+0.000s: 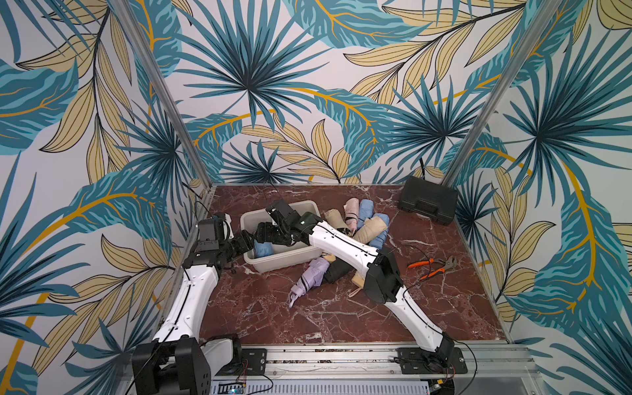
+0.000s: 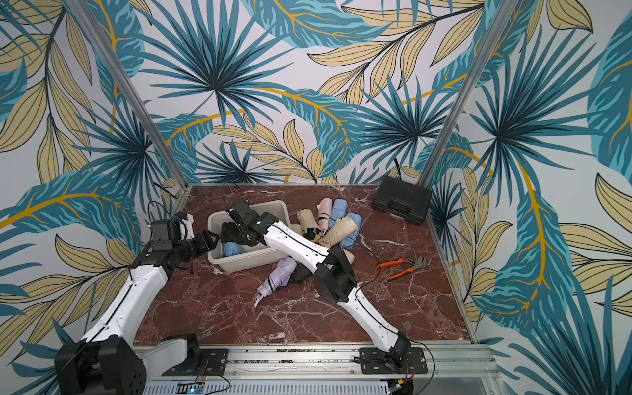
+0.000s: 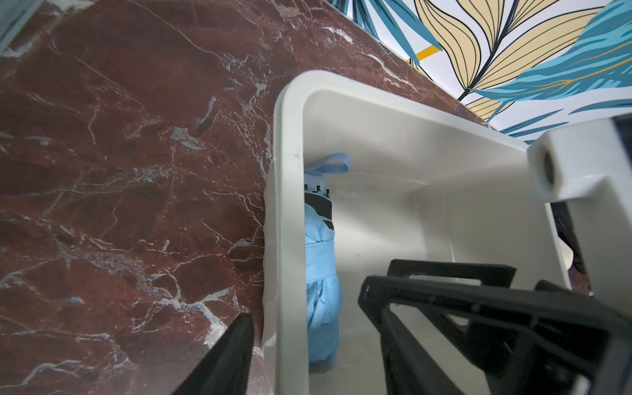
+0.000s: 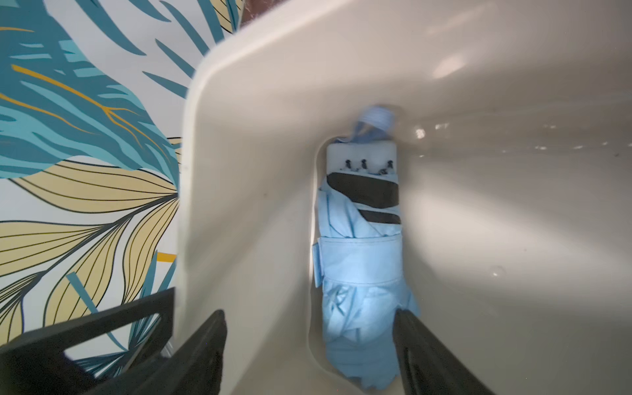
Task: Put the umbrella into the storage box
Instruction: Place the umbrella in the storage box, then pick up the umbrella from the center of the board.
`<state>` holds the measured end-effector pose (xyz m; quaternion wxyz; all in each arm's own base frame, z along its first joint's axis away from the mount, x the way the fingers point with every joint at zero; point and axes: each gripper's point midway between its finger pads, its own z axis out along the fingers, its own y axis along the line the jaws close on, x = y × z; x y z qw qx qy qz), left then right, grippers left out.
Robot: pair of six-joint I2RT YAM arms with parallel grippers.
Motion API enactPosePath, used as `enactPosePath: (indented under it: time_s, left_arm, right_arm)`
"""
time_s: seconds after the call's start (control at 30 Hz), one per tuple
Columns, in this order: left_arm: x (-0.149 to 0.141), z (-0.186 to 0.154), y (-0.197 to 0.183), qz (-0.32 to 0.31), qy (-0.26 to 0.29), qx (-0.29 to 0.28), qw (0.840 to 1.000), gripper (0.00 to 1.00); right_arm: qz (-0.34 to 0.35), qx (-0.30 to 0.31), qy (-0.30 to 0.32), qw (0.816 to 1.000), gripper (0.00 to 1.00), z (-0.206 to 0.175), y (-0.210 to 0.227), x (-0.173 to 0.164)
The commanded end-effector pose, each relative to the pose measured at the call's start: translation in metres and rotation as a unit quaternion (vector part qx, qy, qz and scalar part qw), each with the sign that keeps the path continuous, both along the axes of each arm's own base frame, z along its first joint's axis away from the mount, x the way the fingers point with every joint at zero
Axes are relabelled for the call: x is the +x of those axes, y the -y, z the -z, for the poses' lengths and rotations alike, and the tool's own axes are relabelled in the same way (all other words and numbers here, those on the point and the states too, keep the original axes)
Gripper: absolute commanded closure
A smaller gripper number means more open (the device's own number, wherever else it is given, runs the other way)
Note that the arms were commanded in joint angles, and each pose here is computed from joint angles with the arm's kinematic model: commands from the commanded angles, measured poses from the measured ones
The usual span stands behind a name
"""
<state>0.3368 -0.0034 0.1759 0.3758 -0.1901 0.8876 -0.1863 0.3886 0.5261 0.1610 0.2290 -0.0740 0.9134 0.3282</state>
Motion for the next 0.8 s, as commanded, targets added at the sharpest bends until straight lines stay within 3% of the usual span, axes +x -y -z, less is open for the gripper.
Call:
enactPosePath:
  time_s: [0.0, 0.33, 0.53, 0.77]
  left_arm:
    - [-0.001, -0.047, -0.006, -0.005, 0.058, 0.026, 0.998, 0.34]
    - [-0.04, -0.109, 0.048, 0.101, 0.159, 0.097, 0.977, 0.18]
    - [-0.065, -0.103, 0.083, 0.161, 0.166, 0.106, 0.967, 0.16]
    - [-0.084, -0.08, 0.119, 0.211, 0.154, 0.161, 0.952, 0.16]
  right_arm:
    - [-0.007, 0.026, 0.096, 0.995, 0.21, -0.087, 0.011, 0.002]
    - [-0.045, -0.028, 0.261, 0.964, 0.21, -0.174, 0.082, -0.022]
    - [-0.027, -0.113, 0.313, 0.943, 0.18, -0.175, 0.159, -0.042]
    - [0.006, -0.16, 0.32, 0.934, 0.15, -0.164, 0.222, -0.06]
